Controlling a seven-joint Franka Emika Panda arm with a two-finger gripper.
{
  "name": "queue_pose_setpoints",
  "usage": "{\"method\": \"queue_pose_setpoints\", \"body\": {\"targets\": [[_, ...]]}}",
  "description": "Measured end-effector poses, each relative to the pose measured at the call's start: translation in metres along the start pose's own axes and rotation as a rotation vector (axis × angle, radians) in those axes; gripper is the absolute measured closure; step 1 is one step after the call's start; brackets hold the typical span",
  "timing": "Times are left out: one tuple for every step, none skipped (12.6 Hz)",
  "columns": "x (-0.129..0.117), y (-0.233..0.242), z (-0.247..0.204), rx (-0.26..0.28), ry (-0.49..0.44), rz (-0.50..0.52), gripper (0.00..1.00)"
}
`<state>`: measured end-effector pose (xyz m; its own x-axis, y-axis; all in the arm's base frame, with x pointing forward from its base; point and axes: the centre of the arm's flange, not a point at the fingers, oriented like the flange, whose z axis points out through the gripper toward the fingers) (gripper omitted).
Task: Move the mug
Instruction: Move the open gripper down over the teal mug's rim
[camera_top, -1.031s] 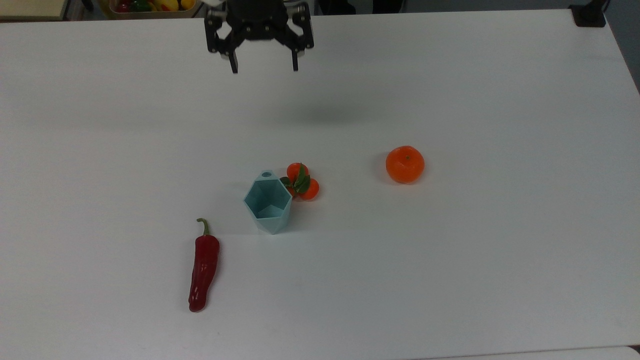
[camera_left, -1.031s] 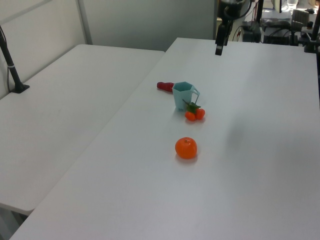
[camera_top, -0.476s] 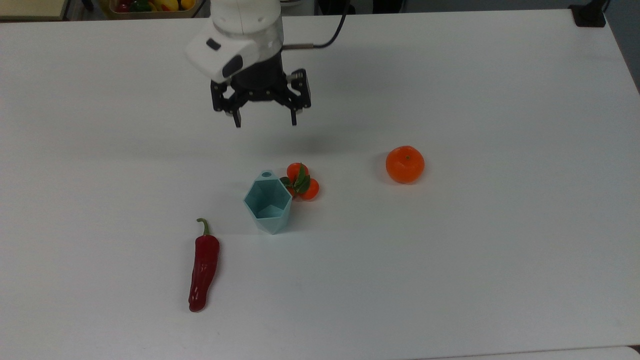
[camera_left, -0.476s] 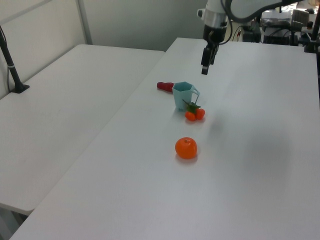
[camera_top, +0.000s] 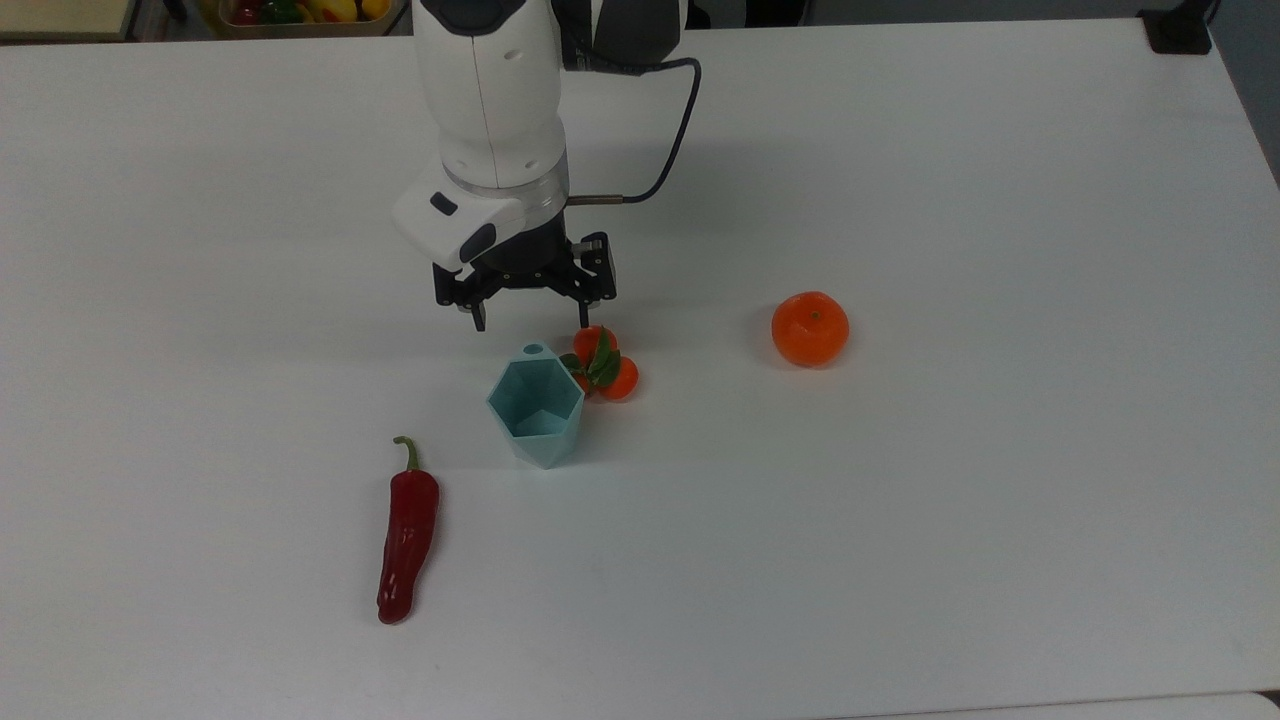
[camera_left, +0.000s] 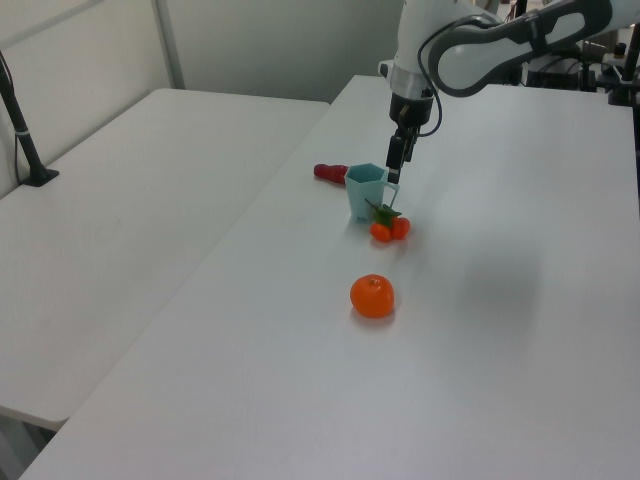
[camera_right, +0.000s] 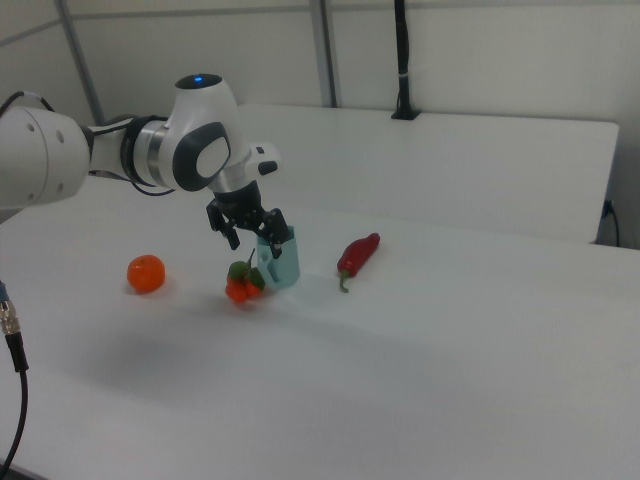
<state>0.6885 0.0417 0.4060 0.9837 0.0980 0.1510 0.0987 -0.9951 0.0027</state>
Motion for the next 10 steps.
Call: {"method": "queue_pose_setpoints", "body": {"targets": [[0.001, 0.0, 0.005, -0.002, 0.002, -0.001, 0.0], [0.002, 0.0, 0.012, -0.006, 0.006, -0.004, 0.0], [0.003, 0.001, 0.019, -0.013, 0.008, -0.01, 0.0], [0.003, 0.001, 0.026, -0.019, 0.006, -0.014, 0.0], [0.003, 0.001, 0.033, -0.023, 0.0, -0.018, 0.01], [0.003, 0.001, 0.036, -0.027, -0.004, -0.022, 0.01], [0.003, 0.002, 0.039, -0.034, -0.008, -0.027, 0.11], [0.003, 0.002, 0.042, -0.036, -0.012, -0.029, 0.15], [0.002, 0.002, 0.043, -0.036, -0.014, -0.029, 0.25], [0.002, 0.002, 0.043, -0.036, -0.014, -0.029, 0.38]]}}
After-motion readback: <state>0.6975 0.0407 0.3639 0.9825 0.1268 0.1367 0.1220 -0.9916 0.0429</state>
